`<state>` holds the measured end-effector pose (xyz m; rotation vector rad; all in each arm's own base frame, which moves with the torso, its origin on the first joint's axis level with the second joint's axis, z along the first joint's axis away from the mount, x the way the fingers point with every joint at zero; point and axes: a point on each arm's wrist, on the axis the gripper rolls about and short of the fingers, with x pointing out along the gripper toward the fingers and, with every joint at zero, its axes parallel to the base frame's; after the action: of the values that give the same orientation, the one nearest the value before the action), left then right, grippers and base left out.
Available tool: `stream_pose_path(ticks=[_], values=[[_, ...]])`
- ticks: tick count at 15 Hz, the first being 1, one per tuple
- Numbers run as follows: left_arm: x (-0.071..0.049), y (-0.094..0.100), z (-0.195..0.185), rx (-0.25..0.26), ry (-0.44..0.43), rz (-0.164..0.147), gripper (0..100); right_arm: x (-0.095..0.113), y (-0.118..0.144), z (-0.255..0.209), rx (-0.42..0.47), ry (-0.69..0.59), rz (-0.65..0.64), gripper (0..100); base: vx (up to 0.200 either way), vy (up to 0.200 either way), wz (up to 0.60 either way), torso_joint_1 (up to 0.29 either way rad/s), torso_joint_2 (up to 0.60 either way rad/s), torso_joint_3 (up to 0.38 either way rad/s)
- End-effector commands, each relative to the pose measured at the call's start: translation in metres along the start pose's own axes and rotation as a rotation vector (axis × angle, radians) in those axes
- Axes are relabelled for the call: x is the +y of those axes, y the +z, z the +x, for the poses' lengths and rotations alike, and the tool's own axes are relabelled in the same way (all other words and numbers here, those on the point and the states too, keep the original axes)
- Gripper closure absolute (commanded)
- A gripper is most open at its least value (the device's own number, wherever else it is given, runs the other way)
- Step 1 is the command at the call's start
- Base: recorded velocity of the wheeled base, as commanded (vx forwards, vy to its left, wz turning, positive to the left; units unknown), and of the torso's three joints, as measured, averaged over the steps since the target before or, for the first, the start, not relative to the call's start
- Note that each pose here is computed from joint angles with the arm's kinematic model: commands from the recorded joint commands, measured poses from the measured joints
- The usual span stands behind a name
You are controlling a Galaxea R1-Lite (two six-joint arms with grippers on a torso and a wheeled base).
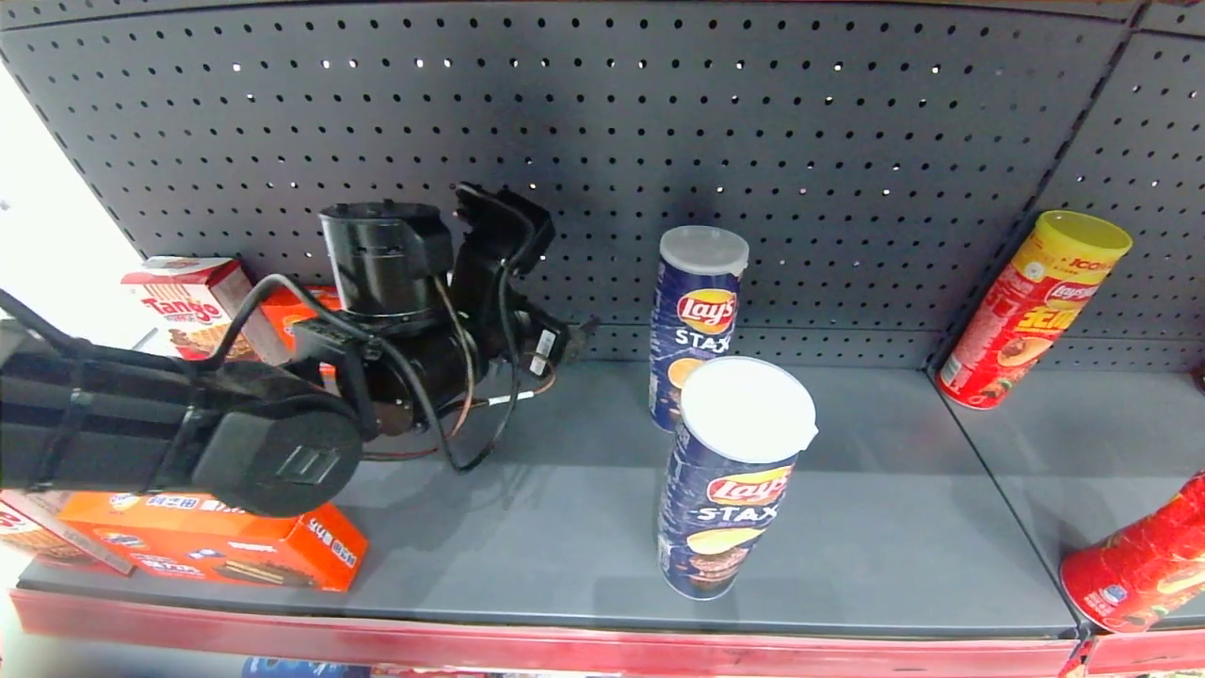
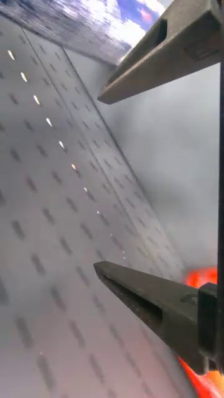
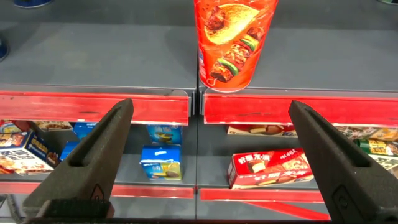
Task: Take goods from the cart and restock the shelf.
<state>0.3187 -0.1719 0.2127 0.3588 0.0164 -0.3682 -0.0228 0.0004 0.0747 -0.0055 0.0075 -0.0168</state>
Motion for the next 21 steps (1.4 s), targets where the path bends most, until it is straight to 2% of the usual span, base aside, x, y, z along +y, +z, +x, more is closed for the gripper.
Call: stream_pose_path(ticks=[1, 2, 4, 8, 9, 10, 11, 13, 15, 17, 19, 21], values=[[0.012, 0.003, -0.069, -0.002, 0.026, 0.007, 0, 0.0, 0.0, 0.0, 0.002, 0.0, 0.001, 0, 0.0, 0.0, 0.0, 0.0, 0.0, 0.0], [0.012, -0.002, -0.078, -0.029, 0.033, 0.009, 0, 0.0, 0.0, 0.0, 0.002, 0.0, 0.001, 0, 0.0, 0.0, 0.0, 0.0, 0.0, 0.0], [0.011, 0.003, -0.079, -0.082, 0.032, 0.008, 0, 0.0, 0.0, 0.0, 0.002, 0.0, -0.001, 0, 0.0, 0.0, 0.0, 0.0, 0.0, 0.0], [0.008, -0.002, -0.077, -0.067, 0.025, 0.007, 0, 0.0, 0.001, 0.0, -0.009, -0.019, -0.002, 0, 0.0, 0.0, 0.0, 0.0, 0.0, 0.0], [0.008, -0.003, -0.075, -0.062, 0.024, 0.007, 0, -0.001, 0.019, -0.005, -0.089, -0.031, 0.011, 0, 0.0, 0.0, 0.0, 0.0, 0.0, 0.0], [0.007, -0.005, -0.076, -0.057, 0.02, 0.006, 0, -0.001, 0.066, -0.007, -0.128, -0.032, 0.045, 0, 0.0, 0.0, 0.0, 0.0, 0.0, 0.0], [0.007, -0.004, -0.075, -0.062, 0.022, 0.005, 0, -0.001, 0.085, 0.0, -0.082, -0.019, 0.065, 0, 0.0, 0.0, 0.0, 0.0, 0.0, 0.0], [0.008, -0.004, -0.074, -0.062, 0.025, 0.005, 0, -0.001, 0.111, -0.006, -0.132, 0.045, 0.065, 0, 0.0, 0.0, 0.0, 0.0, 0.0, 0.0], [0.006, -0.007, -0.074, -0.051, 0.019, 0.007, 0, 0.0, 0.15, 0.009, -0.109, 0.115, 0.065, 0, 0.0, 0.0, 0.0, 0.0, 0.0, 0.0], [0.005, -0.009, -0.072, -0.046, 0.016, 0.008, 0, 0.002, 0.167, 0.027, -0.068, 0.224, 0.059, 0, 0.0, 0.0, 0.0, 0.0, 0.0, 0.0], [0.005, -0.01, -0.073, -0.042, 0.018, 0.007, 0, 0.005, 0.174, 0.042, -0.027, 0.27, 0.024, 0, 0.0, 0.0, 0.0, 0.0, 0.0, 0.0], [0.006, -0.014, -0.076, -0.034, 0.018, -0.011, 0, 0.012, 0.182, 0.068, -0.008, 0.331, -0.003, 0, 0.0, 0.0, 0.0, 0.0, 0.0, 0.0]])
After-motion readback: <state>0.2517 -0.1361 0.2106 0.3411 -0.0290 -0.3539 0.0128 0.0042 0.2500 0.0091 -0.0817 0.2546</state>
